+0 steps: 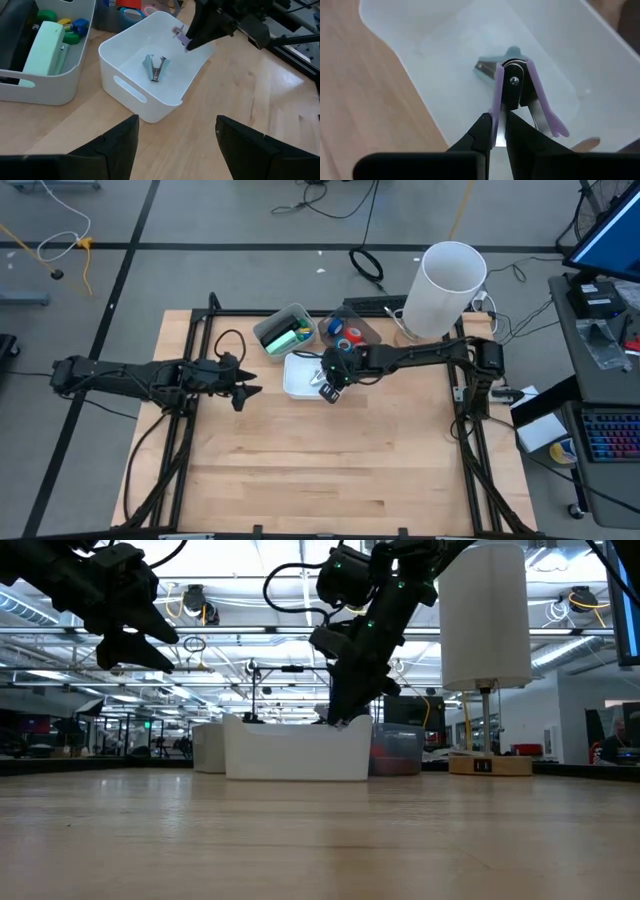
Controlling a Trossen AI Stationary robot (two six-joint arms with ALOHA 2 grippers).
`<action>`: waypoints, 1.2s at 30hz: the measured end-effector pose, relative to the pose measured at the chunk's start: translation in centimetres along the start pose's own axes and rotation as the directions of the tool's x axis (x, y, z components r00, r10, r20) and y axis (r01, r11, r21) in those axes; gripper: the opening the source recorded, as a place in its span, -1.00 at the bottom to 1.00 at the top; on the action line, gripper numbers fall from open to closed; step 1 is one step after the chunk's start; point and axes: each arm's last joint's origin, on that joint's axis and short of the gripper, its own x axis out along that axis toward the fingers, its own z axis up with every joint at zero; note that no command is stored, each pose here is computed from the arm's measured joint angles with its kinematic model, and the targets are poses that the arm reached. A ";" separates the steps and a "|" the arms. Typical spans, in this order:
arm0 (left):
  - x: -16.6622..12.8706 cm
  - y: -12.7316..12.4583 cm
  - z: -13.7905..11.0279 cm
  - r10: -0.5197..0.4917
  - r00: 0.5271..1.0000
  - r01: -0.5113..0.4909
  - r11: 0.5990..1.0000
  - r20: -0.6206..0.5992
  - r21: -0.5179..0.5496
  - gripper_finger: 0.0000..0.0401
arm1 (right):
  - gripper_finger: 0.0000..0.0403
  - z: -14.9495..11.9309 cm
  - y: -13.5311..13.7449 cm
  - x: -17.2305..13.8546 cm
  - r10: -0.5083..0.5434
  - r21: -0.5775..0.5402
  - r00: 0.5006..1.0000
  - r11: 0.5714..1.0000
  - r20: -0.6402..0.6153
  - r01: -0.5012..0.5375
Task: Pick and place Stapler, Stapler remover, tape
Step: Put the purple staple remover into the white bin
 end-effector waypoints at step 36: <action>4.7 -4.2 2.7 -0.247 0.920 0.305 0.938 0.304 -0.162 0.31 | -0.86 2.8 6.2 -4.0 0.424 -0.208 0.807 0.906 0.411 -0.369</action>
